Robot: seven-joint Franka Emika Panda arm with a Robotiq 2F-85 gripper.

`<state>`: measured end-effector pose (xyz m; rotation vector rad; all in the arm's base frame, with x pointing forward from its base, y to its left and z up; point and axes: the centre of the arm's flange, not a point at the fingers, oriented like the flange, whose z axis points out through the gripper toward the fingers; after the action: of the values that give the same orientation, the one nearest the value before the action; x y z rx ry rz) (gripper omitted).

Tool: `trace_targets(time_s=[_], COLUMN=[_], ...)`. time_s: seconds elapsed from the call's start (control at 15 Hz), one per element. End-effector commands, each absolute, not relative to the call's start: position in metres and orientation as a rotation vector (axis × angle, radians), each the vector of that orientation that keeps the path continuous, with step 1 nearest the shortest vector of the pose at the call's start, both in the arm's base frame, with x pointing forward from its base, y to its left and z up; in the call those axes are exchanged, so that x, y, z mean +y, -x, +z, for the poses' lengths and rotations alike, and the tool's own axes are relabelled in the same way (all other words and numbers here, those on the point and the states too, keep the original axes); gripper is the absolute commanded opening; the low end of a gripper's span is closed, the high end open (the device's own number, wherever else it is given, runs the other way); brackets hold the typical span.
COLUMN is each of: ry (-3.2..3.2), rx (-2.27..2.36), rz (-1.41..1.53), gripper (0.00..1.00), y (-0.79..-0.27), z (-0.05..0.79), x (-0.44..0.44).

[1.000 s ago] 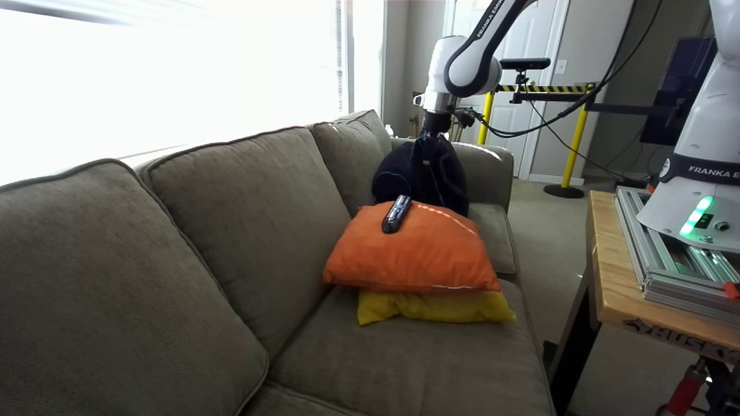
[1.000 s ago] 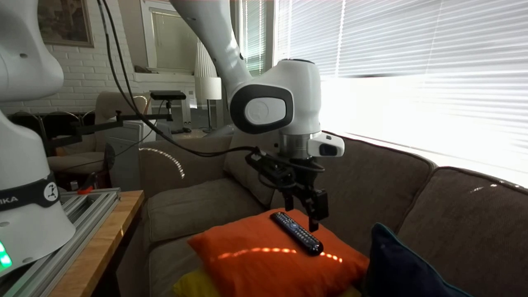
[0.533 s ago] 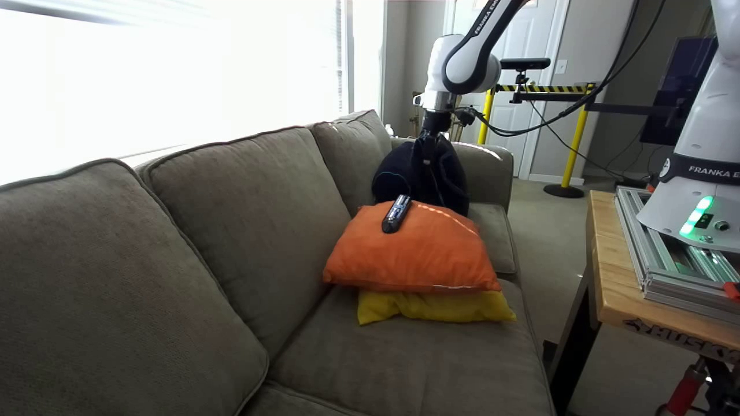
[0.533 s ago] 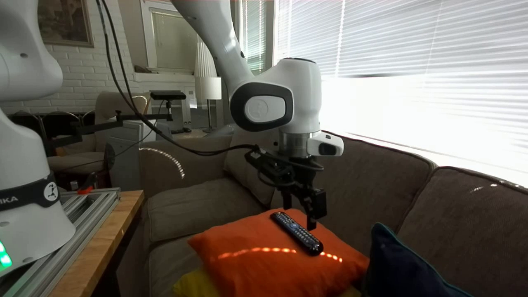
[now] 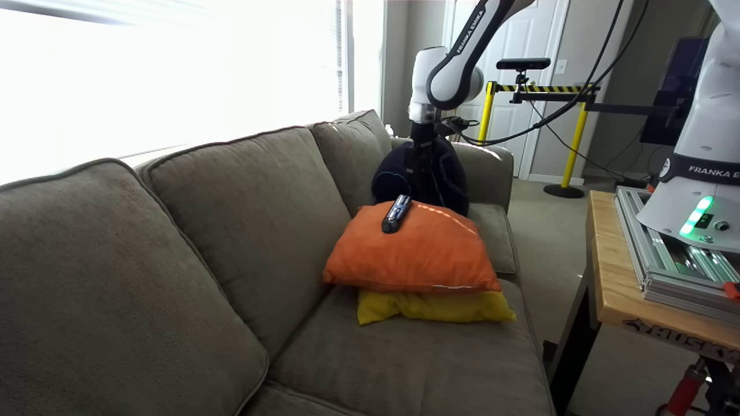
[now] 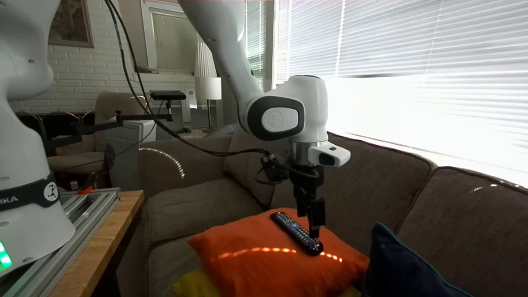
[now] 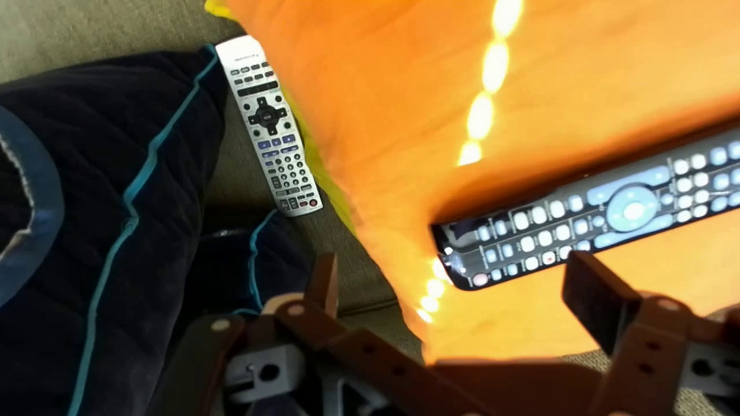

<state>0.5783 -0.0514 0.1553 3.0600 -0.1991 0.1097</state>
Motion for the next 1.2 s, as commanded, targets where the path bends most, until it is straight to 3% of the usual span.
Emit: trace_targets(time_s=[0.0, 0.73, 1.13], ry=[-3.042, -2.96, -2.947], rx=[-0.492, -1.319, -1.278], rz=[0.038, -0.027, -0.048], gripper=[1.0, 1.0, 1.0], y=[-0.599, -0.611, -0.601], z=[0.129, 0.102, 0.106], x=[-0.024, 0.012, 0.014])
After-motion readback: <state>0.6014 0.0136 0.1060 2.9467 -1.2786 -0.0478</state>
